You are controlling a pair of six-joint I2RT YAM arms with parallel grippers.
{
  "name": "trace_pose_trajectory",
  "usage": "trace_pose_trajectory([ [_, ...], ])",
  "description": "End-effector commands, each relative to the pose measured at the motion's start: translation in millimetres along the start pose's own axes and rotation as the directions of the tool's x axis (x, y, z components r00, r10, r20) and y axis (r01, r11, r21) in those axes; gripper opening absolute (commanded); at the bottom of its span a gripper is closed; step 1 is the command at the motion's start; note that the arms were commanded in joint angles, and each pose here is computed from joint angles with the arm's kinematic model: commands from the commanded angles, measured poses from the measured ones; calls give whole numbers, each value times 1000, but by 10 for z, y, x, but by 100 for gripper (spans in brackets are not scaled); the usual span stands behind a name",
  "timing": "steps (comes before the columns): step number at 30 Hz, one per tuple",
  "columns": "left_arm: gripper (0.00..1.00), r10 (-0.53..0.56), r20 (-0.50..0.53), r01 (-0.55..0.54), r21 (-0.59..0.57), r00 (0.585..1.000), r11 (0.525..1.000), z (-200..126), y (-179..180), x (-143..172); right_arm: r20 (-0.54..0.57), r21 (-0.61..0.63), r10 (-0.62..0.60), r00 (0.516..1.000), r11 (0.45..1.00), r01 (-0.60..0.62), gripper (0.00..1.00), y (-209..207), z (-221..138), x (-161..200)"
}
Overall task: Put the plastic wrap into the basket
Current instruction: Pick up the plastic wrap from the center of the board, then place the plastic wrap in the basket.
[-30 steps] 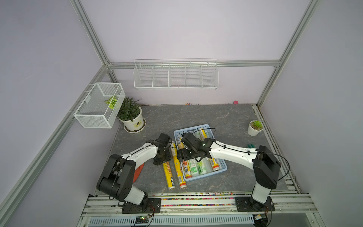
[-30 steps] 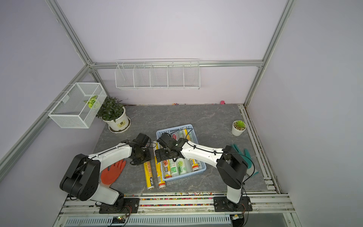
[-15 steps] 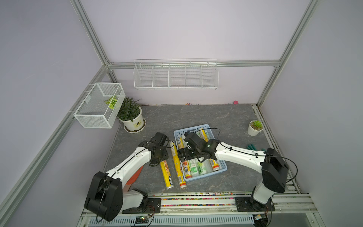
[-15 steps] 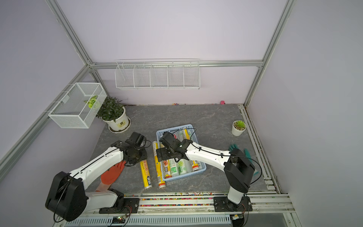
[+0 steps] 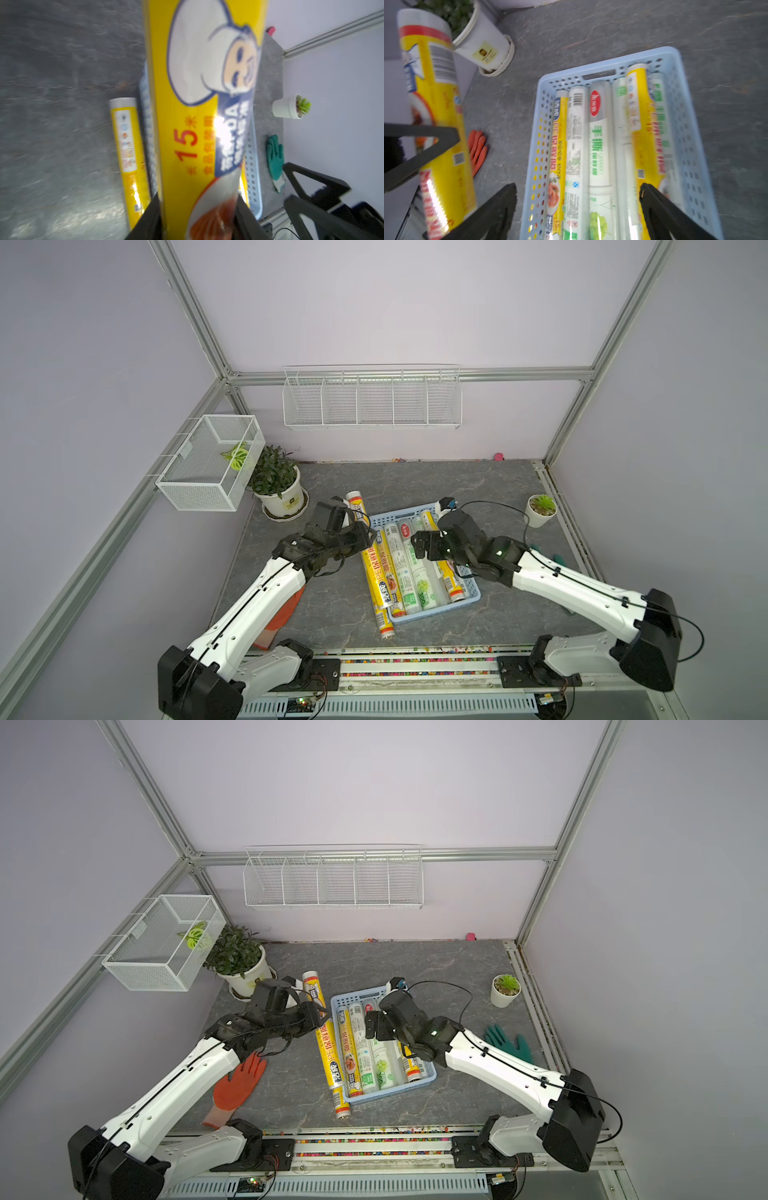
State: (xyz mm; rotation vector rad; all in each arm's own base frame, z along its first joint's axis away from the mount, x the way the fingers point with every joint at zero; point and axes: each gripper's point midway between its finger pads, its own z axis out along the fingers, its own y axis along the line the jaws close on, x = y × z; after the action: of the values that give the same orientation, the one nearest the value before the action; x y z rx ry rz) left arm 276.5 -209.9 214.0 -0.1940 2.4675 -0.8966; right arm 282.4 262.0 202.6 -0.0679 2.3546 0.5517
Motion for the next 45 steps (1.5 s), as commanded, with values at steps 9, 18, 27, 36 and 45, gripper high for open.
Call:
trace_pose_trajectory([
  [9,15,-1,-138,14,97,990,995,770,-788,165,-32,87,205,978,976,-201,97,-795,-74,155],
  [18,14,-90,-220,106,63,971,992,1221,-773,371,-54,19,212,976,977,-211,97,-804,-79,224],
  [27,15,-91,-300,74,-69,950,995,1516,-533,585,-120,-28,227,967,972,-231,97,-718,28,333],
  [36,17,-105,-330,79,-91,938,993,1638,-467,679,-173,-23,219,960,974,-226,97,-704,115,422],
  [45,25,-113,-347,75,-120,931,990,1774,-422,728,-226,-7,214,950,975,-221,97,-712,191,521],
])
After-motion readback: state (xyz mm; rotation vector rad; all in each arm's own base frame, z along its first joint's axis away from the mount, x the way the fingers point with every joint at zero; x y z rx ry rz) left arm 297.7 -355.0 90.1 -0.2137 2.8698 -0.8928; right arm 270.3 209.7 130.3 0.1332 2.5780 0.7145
